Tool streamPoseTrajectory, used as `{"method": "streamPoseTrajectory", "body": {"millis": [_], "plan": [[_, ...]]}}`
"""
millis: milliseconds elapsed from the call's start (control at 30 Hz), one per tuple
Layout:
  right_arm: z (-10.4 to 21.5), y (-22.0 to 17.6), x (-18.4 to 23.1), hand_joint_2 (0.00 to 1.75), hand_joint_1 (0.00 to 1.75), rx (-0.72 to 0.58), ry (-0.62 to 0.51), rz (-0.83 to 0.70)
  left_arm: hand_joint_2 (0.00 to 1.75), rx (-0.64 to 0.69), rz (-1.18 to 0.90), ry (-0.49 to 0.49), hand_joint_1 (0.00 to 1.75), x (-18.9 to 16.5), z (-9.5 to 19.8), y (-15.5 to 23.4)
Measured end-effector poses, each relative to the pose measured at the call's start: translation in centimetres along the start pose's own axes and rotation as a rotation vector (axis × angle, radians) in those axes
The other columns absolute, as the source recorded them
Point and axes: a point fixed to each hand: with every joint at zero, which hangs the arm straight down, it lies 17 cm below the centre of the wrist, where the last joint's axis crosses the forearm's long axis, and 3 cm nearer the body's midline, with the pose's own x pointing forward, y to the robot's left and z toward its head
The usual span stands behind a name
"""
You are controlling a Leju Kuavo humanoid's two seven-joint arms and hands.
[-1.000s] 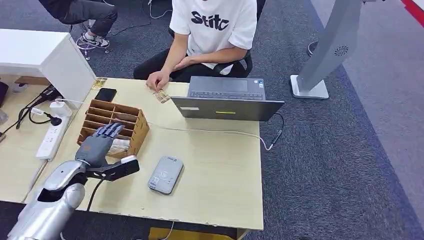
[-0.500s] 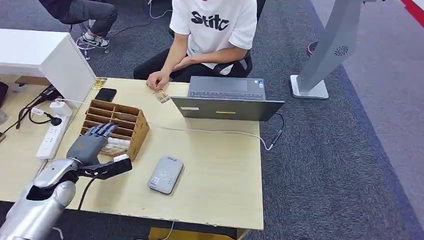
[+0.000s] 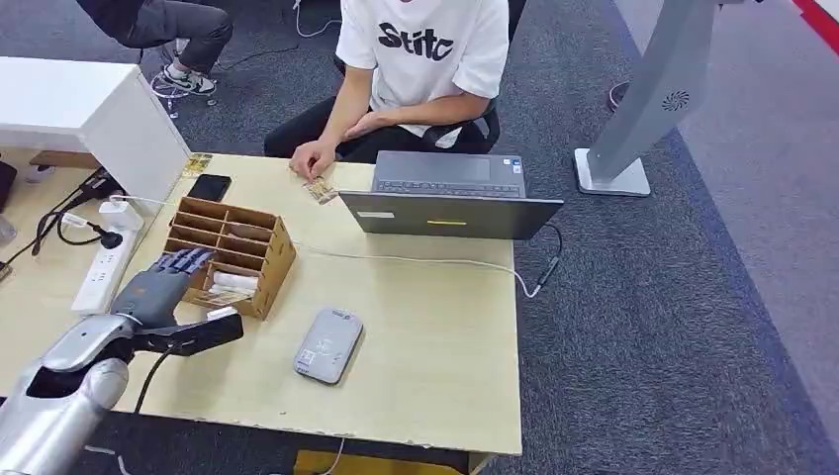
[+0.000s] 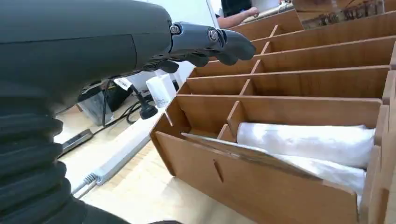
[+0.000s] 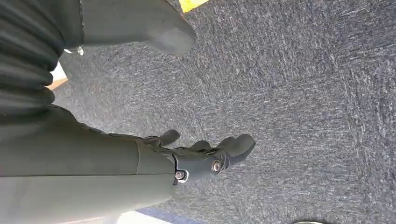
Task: Pass the card to the sensor for recognition and then transmit it.
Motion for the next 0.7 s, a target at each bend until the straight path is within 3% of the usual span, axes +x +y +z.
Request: {"method": "streamPoseTrajectory", "body": {"millis": [433,467,700], "plan": [[-0.01,-0.04,-0.02,1.75,0.0,-0.001,0.0,0.0,1.75,-0.013,-0.008,0.005,1.61,-0.46,0.21,-0.25],[-0.01,-0.04,-0.02,1.75,0.0,-0.001,0.0,0.0,1.75,-0.013,-0.008,0.005,1.75,-0.46,0.21,-0.25],[-0.02,-0.07,-0.01,1.75,0.0,-0.002,0.0,0.0,1.75,-0.015,-0.011,0.004,1.75,-0.44,0.24,-0.34]]}}
